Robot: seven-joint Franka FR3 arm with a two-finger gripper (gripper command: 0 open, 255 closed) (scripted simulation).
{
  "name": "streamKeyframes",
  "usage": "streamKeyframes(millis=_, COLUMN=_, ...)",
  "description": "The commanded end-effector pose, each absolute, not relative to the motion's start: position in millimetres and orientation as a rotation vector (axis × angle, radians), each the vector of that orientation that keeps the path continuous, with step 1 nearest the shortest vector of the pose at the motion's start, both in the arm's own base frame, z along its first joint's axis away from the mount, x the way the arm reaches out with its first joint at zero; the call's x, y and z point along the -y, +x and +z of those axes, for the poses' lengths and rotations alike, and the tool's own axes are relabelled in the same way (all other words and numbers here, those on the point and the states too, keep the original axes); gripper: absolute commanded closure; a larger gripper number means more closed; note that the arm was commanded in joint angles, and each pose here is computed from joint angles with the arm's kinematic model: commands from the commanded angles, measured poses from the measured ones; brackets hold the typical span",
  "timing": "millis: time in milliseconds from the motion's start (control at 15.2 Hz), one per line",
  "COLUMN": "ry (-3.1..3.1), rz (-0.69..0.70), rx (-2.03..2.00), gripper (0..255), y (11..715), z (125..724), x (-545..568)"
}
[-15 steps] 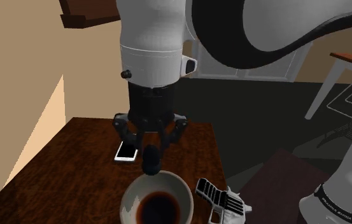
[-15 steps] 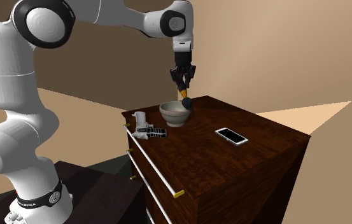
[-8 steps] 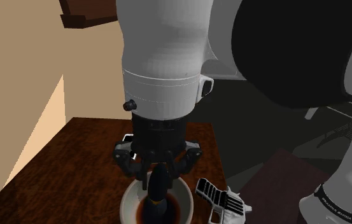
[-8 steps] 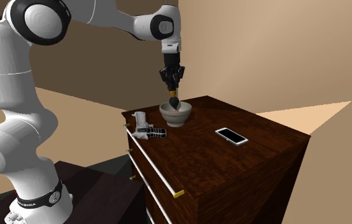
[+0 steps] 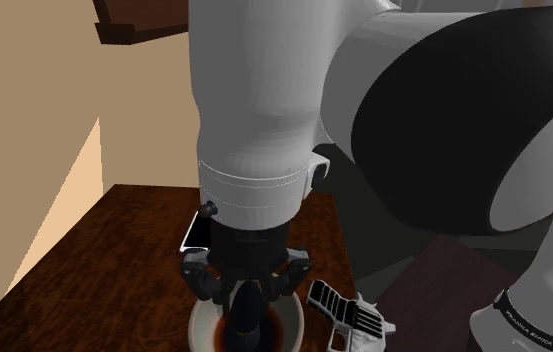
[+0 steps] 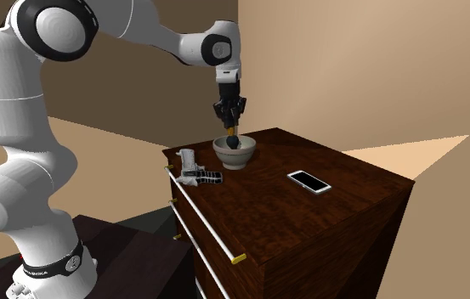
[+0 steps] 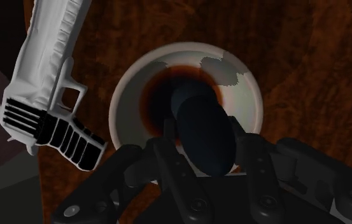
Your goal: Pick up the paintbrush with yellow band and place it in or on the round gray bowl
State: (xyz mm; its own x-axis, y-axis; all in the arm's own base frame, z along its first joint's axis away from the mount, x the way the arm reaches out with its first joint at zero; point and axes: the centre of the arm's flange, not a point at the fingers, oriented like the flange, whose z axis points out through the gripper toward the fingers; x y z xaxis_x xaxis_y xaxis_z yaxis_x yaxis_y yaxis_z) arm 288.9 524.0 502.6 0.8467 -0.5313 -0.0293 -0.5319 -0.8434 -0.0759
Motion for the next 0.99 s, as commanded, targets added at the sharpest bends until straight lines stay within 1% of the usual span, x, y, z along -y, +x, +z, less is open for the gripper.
streamKeyframes(millis=0, ry=-2.95, rz=0.017, rx=-0.855, gripper=255, y=291, z=486, x=-522)
streamKeyframes(millis=264, ry=-2.95, rz=0.017, rx=-0.855, gripper=255, y=291, z=468, x=-522)
streamKeyframes(millis=726, ry=-2.95, rz=0.017, rx=-0.855, gripper=255, y=291, z=468, x=-522)
streamKeyframes(millis=792, ry=-2.95, rz=0.017, rx=-0.855, gripper=0, y=291, z=469, x=-518)
streamKeyframes(millis=924, ry=-2.95, rz=0.018, rx=-0.855, gripper=0, y=290, z=471, x=-517)
